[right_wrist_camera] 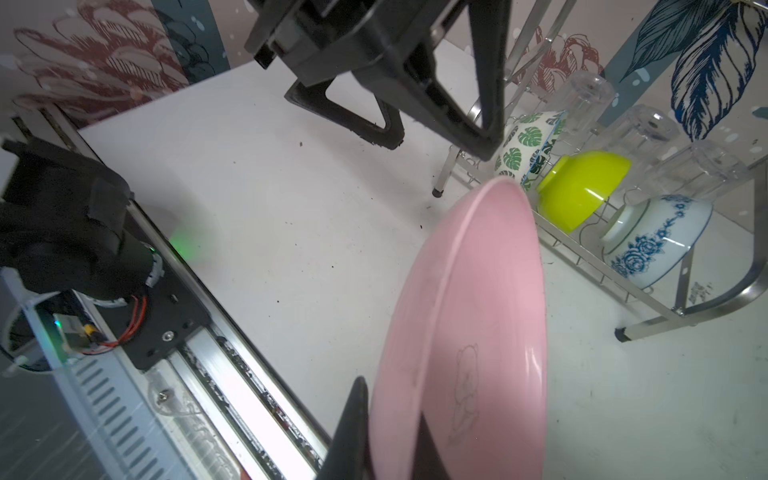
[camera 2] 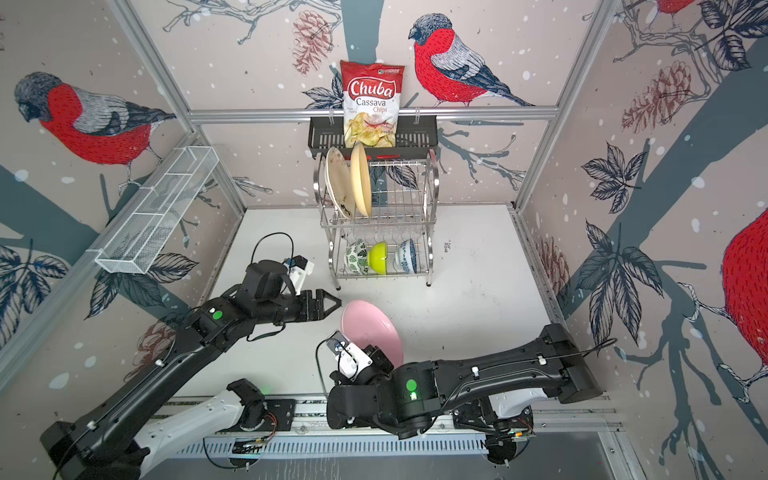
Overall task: Unload the mixed dishes from the dish rack
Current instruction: 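Lower the pink plate toward the table while the left gripper grasps its edge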
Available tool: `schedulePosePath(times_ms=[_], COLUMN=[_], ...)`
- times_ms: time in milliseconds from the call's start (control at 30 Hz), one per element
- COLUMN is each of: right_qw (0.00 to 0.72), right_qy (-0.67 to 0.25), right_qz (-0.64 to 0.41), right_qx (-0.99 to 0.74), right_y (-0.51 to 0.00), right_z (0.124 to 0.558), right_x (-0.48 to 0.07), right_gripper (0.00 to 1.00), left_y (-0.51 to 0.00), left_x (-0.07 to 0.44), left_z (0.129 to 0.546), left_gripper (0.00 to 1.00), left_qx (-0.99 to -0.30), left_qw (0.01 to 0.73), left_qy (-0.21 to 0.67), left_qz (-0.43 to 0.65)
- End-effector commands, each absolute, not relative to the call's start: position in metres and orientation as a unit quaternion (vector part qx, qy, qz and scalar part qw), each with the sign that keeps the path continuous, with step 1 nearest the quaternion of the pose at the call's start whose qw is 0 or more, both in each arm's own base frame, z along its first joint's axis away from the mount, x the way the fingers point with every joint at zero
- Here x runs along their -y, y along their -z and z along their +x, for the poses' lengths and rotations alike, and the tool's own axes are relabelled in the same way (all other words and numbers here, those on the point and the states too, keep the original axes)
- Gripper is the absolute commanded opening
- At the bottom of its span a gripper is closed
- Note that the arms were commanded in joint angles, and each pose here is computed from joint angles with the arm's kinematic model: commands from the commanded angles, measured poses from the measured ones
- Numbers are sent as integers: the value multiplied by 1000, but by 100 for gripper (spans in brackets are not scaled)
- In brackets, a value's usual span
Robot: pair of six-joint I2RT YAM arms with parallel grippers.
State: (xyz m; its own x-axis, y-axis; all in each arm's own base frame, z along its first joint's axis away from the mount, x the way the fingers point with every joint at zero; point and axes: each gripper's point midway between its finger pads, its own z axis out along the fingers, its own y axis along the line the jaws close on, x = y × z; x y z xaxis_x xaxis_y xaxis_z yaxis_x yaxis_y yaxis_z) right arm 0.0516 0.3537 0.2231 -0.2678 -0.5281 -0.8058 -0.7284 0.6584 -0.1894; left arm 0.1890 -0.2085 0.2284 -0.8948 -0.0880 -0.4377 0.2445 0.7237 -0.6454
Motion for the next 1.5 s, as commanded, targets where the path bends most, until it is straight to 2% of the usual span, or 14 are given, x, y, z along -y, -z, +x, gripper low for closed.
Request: schedulePosePath(times_ms=[0,200,400,500,633,833,1067,1300,1467], right_qw=[473,481,527,542,566,595,613,616,596], right_qy=[-68,-24,7,24,43,89,135,155,154], right_qz=[-411,-428,-423,-418,-406,-395,-354,-308,-304], right_qx=[-777,-765,-737,-729,-716,-694,-693,-709,-727], right_y=[-218,-210,-224,-227,-235,-244,-244,-243,-231], right_z=[54,49,46,47,49,57,82,108,121], right_x=[-353,-364,-376,-378,-379,-384,-378,-361,-359], right_gripper=[0,0,0,0,0,0,0,1,23], left_y=[-244,-244,-228,-221,-214,-214,-219,-222,-217], left_x=[219,214,215,217,224,237,245,252,254], left_z=[184,170,165,165,167,171,180,191,203], left_gripper=[85,84,77,70,58,23,1,0,0], left_qx=[-876,-867,-866,-866,-863,-856,-856,-852,-860], left_qw=[240,242,229,223,215,204,208,217,225], left_qy=[417,434,445,447,457,475,472,477,459], left_qz=[34,20,9,7,10,19,30,26,16])
